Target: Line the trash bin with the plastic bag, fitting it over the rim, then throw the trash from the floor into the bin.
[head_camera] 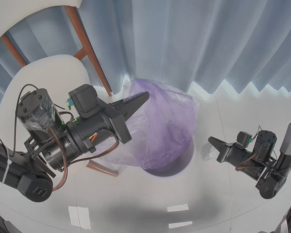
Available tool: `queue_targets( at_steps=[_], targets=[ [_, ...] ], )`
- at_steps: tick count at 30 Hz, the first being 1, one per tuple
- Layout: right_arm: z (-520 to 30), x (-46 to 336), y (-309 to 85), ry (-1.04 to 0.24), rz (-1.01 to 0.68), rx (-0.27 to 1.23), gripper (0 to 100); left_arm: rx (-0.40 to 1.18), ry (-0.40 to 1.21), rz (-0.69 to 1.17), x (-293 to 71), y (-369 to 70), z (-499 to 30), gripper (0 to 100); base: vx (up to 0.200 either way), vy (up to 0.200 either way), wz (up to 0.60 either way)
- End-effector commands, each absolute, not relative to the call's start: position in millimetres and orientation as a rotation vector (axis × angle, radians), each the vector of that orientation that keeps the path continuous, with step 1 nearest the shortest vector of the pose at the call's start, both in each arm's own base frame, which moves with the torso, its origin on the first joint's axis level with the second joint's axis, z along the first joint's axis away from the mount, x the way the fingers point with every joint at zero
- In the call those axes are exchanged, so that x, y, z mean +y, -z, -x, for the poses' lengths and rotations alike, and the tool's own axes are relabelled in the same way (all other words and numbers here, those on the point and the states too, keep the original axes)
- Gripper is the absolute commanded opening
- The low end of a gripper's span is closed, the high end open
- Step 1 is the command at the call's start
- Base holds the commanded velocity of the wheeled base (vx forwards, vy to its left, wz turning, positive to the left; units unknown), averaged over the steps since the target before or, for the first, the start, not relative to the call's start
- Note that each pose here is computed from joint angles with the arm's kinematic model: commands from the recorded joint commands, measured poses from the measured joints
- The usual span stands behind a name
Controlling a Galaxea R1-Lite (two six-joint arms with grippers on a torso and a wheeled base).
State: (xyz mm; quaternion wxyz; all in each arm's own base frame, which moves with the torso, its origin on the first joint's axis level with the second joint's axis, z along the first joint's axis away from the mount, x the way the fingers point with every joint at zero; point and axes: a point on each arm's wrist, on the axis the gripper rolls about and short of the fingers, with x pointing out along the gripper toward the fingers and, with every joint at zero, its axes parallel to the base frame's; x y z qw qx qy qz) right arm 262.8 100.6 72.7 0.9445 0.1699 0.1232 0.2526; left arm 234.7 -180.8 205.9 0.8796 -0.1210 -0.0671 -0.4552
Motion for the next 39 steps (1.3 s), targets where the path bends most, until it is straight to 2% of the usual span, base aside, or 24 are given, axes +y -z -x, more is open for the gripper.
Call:
queue_targets(
  at_steps=[1, 13, 20, 21, 30, 39],
  targets=[
    [-285, 99, -61, -0.478, -0.343, 0.237, 0, -0.146, 0.974, 0.256, -187, -207, -227, 0, 0.000, 0.000, 0.00],
    [-327, 103, -69, -0.468, -0.339, 0.106, 0, -0.107, 1.009, 0.247, -192, -198, -210, 0, 0.000, 0.000, 0.00],
    [-352, 129, -70, -0.533, -0.344, 0.037, 0, -0.121, 1.010, 0.250, -191, -202, -209, 0, 0.000, 0.000, 0.00],
    [-356, 141, -67, -0.578, -0.347, 0.031, 0, -0.124, 1.009, 0.251, -190, -203, -209, 0, 0.000, 0.000, 0.00],
    [-324, 209, -47, -0.797, -0.339, 0.124, 0, -0.135, 1.000, 0.251, -188, -205, -211, 0, 0.000, 0.000, 0.00],
    [-288, 227, -20, -0.859, -0.310, 0.273, 0, -0.136, 0.973, 0.252, -186, -204, -222, 0, 0.000, 0.000, 0.00]
  ],
)
